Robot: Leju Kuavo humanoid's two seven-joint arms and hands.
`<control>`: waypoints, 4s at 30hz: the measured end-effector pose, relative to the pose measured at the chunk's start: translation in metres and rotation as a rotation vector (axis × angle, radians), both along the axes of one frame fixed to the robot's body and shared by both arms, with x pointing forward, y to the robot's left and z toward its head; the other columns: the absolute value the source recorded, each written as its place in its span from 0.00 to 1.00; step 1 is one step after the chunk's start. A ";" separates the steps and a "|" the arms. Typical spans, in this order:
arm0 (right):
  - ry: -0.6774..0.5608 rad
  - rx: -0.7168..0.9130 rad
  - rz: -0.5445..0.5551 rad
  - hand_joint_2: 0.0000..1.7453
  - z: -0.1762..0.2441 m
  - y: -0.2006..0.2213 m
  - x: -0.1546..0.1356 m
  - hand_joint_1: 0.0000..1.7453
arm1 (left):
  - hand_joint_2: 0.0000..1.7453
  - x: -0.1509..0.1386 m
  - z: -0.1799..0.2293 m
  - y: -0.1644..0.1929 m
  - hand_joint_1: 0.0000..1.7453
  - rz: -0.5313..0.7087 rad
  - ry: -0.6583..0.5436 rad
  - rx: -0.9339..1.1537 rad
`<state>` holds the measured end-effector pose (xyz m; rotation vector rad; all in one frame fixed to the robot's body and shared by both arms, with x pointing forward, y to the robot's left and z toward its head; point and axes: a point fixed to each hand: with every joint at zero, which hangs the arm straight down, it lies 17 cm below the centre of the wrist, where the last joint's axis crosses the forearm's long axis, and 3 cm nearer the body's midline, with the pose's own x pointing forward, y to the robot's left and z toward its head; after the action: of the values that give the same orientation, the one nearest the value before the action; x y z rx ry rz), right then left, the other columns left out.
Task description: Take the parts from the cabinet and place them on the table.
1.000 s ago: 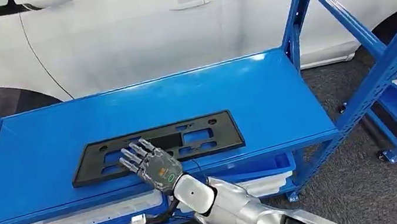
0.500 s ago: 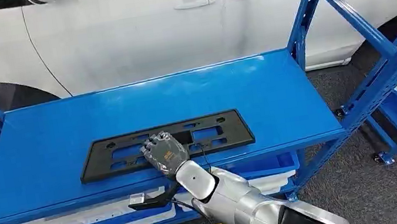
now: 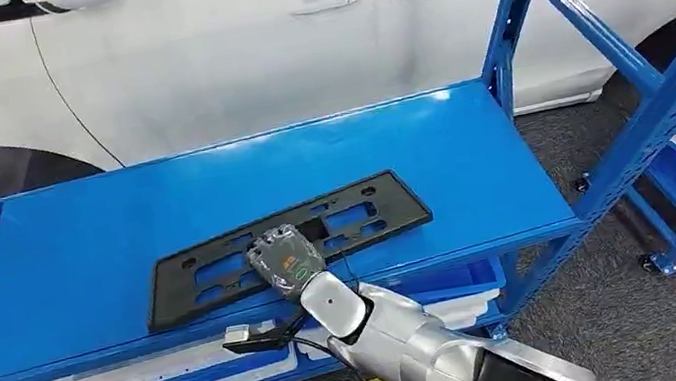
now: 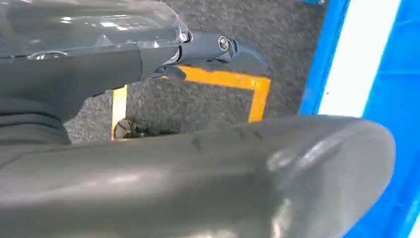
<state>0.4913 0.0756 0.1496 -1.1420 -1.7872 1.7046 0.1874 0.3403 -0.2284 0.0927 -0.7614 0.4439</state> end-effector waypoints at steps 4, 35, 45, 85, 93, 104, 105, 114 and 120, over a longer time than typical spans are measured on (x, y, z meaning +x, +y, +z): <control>0.008 -0.005 -0.002 1.00 -0.004 -0.001 -0.001 0.85 | 0.00 -0.003 -0.001 0.002 0.00 0.002 0.004 0.002; 0.050 0.441 0.142 1.00 0.062 -0.012 0.007 0.99 | 0.00 0.018 0.014 0.005 0.00 -0.020 -0.096 0.055; -0.028 1.292 0.424 1.00 0.224 -0.159 -0.018 0.99 | 0.00 0.027 0.023 -0.008 0.00 -0.058 -0.162 0.029; 0.632 1.438 1.300 1.00 0.304 -0.196 -0.182 0.99 | 0.00 -0.004 0.014 0.015 0.00 0.049 -0.116 0.063; 0.642 1.437 1.298 1.00 0.301 -0.196 -0.183 0.99 | 0.00 -0.008 0.013 0.020 0.00 0.054 -0.108 0.069; 0.653 1.437 1.296 1.00 0.297 -0.195 -0.183 0.99 | 0.00 -0.007 0.014 0.022 0.00 0.054 -0.110 0.073; 0.653 1.437 1.295 1.00 0.297 -0.195 -0.183 0.99 | 0.00 -0.007 0.014 0.022 0.00 0.054 -0.110 0.072; 0.656 1.438 1.290 1.00 0.296 -0.195 -0.183 0.99 | 0.00 -0.006 0.014 0.021 0.00 0.054 -0.110 0.072; 0.622 1.543 1.385 1.00 0.264 -0.235 -0.197 0.99 | 0.00 -0.057 -0.018 0.025 0.00 0.046 0.143 0.083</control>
<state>0.2947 -0.1592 0.4141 1.2968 -2.4562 0.2989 0.1308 0.3651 -0.2466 0.2181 -0.6378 0.4439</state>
